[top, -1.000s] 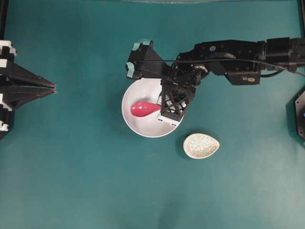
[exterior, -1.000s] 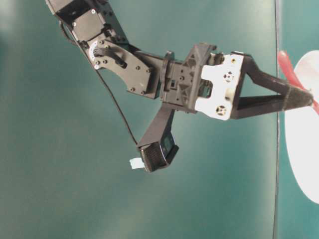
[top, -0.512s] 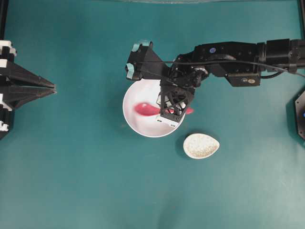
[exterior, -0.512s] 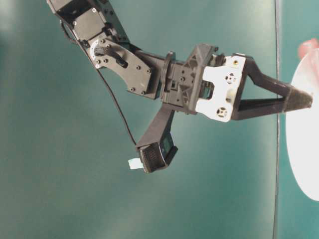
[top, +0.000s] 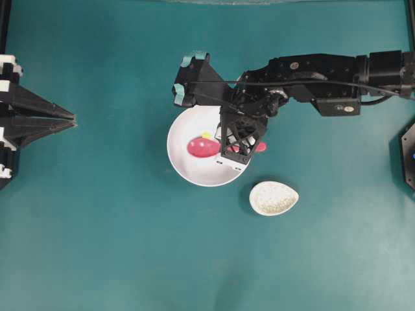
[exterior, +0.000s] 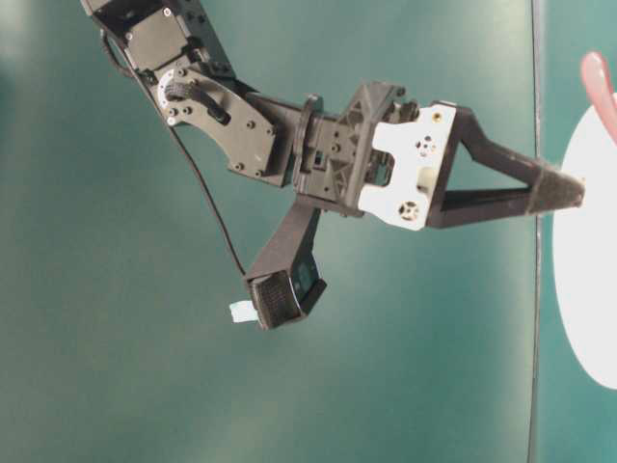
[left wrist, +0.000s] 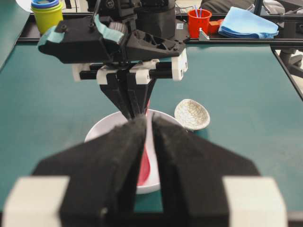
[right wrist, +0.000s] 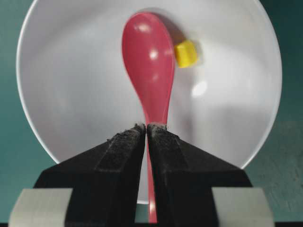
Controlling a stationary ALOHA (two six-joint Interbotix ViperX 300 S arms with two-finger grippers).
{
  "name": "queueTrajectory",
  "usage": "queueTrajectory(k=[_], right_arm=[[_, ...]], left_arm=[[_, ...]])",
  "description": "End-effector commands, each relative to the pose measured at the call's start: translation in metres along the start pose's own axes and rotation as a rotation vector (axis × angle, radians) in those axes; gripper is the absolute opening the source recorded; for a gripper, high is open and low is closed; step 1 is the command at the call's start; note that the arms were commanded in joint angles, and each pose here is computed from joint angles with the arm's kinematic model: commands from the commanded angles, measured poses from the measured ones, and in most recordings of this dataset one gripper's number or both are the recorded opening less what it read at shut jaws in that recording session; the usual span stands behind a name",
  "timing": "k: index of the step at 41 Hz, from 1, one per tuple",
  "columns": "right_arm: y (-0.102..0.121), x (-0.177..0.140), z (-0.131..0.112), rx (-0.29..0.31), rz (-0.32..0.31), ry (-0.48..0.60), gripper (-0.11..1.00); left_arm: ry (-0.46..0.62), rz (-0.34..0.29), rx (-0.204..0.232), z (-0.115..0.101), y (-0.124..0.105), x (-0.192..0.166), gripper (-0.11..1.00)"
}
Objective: Scoop the yellow hexagonal prism block from the bowl with a spoon using the right arm.
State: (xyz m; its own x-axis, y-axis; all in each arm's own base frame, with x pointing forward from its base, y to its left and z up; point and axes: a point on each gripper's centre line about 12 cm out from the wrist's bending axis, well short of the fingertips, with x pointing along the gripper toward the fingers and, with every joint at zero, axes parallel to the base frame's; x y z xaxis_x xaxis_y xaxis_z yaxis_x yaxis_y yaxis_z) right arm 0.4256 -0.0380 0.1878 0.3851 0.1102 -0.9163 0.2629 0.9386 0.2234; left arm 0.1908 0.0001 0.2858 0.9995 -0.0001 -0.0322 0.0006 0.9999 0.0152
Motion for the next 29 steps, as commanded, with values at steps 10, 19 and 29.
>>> queueTrajectory(k=[10, 19, 29], right_arm=[[0.004, -0.032, 0.003, -0.039, -0.011, -0.071, 0.17], [0.003, -0.034, 0.000, -0.042, -0.014, -0.074, 0.17], [0.008, -0.034, -0.001, -0.060, -0.010, -0.075, 0.18]], left_arm=[[-0.035, 0.002, 0.002, 0.013, 0.000, 0.002, 0.14], [-0.034, 0.001, 0.000, 0.012, 0.000, 0.002, 0.14], [-0.035, 0.002, 0.000, 0.013, 0.000, 0.002, 0.14]])
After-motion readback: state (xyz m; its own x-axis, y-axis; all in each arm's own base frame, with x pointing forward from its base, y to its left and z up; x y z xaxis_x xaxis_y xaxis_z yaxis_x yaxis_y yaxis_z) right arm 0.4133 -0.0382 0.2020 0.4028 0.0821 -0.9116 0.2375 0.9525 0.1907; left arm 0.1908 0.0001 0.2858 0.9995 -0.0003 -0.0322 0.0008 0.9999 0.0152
